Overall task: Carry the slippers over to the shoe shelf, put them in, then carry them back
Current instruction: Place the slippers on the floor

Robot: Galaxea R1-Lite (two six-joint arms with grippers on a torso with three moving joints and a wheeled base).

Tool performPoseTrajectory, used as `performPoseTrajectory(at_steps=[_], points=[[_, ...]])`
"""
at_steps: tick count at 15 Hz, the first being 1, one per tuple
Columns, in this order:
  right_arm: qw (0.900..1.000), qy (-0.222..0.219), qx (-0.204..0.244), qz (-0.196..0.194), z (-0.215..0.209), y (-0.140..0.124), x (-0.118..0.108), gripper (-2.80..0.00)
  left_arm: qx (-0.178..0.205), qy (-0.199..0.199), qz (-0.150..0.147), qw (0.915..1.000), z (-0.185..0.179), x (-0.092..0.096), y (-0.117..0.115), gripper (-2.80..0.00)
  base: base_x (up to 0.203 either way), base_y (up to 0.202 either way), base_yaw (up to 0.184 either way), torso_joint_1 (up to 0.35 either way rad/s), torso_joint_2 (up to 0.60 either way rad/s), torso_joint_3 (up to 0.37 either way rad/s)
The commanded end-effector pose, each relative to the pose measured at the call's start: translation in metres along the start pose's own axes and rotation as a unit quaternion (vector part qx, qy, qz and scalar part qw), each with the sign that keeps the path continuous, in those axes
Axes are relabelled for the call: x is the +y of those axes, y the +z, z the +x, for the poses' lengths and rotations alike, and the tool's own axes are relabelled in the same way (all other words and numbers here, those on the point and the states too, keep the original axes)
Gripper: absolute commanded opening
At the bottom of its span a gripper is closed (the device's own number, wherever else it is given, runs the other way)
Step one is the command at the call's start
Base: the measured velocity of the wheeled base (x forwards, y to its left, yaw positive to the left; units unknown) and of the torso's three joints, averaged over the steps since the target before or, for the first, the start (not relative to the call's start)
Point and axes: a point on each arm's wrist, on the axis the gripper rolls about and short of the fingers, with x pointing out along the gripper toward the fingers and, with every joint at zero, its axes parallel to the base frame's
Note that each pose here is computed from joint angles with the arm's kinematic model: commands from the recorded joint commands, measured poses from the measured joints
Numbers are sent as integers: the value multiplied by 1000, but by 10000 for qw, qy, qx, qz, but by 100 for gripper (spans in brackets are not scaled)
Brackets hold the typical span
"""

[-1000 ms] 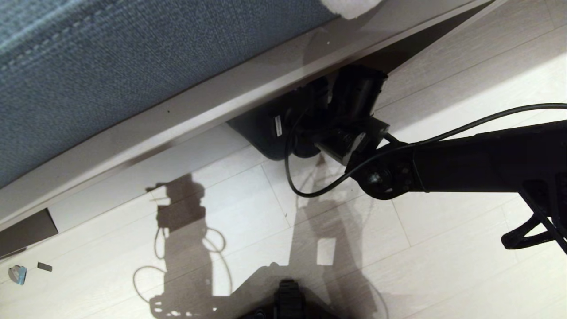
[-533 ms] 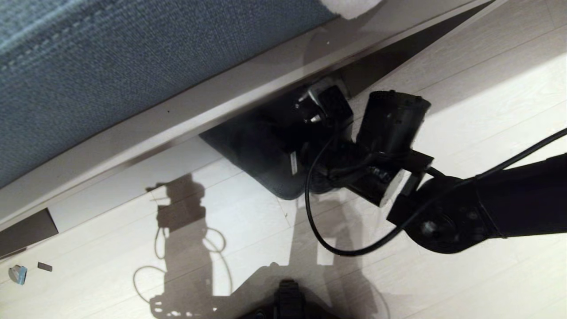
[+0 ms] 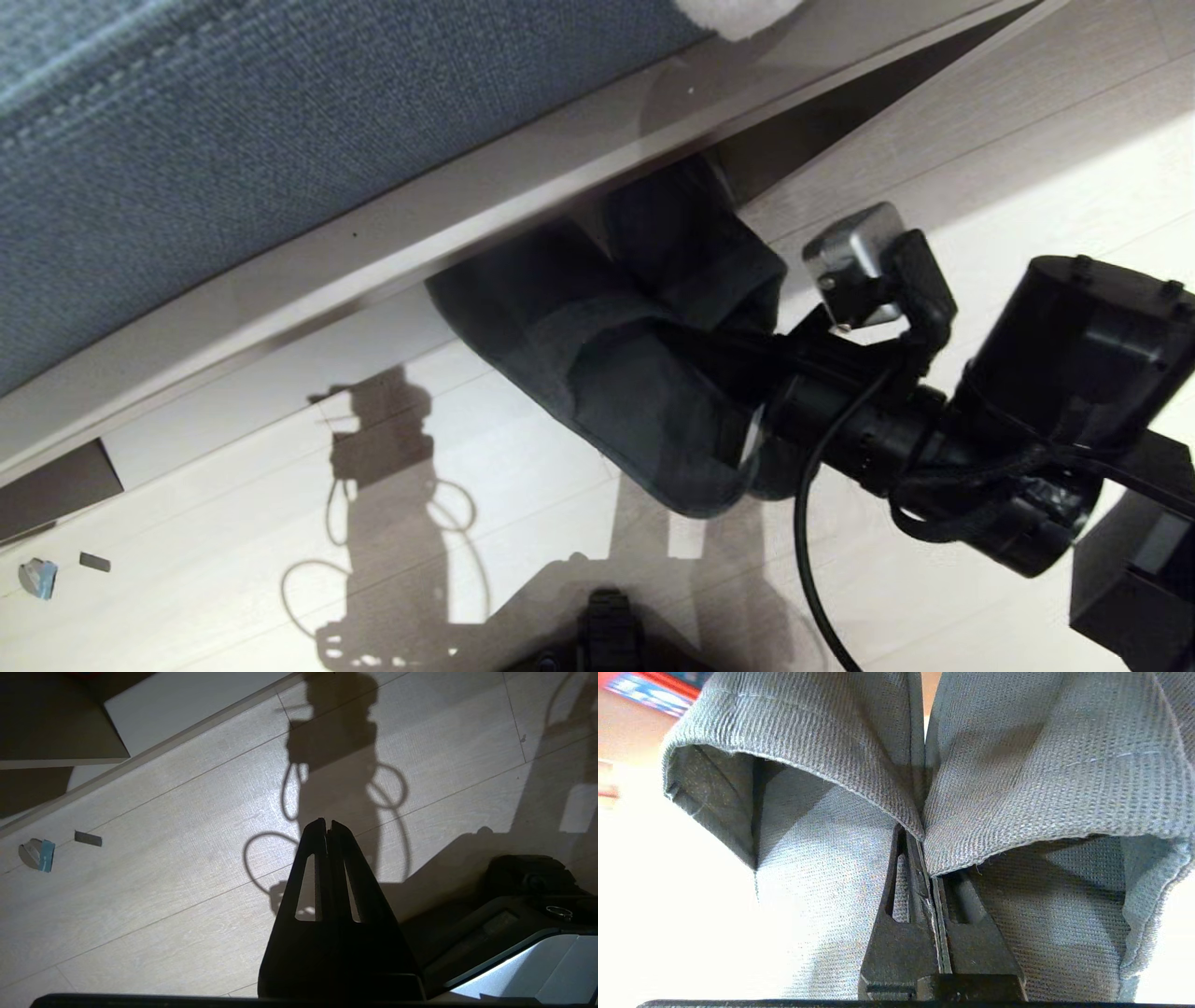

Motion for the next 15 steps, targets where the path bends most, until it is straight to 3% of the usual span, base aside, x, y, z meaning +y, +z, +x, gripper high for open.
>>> performPoseTrajectory(at_steps=[1, 4, 10, 15], points=[[9999, 13, -103, 137, -23, 7, -1, -280, 2, 2, -1, 10000, 0, 0, 0, -280, 0, 0, 0, 0, 0, 0], [9990, 170, -148, 381, -57, 9, 4, -280, 2, 2, 0, 10000, 0, 0, 0, -280, 0, 0, 0, 0, 0, 0], [9984, 129, -273, 476, -133, 12, 2, -280, 2, 7, -4, 10000, 0, 0, 0, -280, 0, 0, 0, 0, 0, 0], [9961, -489, -514, 530, -195, 19, -10, -280, 2, 7, 0, 10000, 0, 0, 0, -280, 0, 0, 0, 0, 0, 0]])
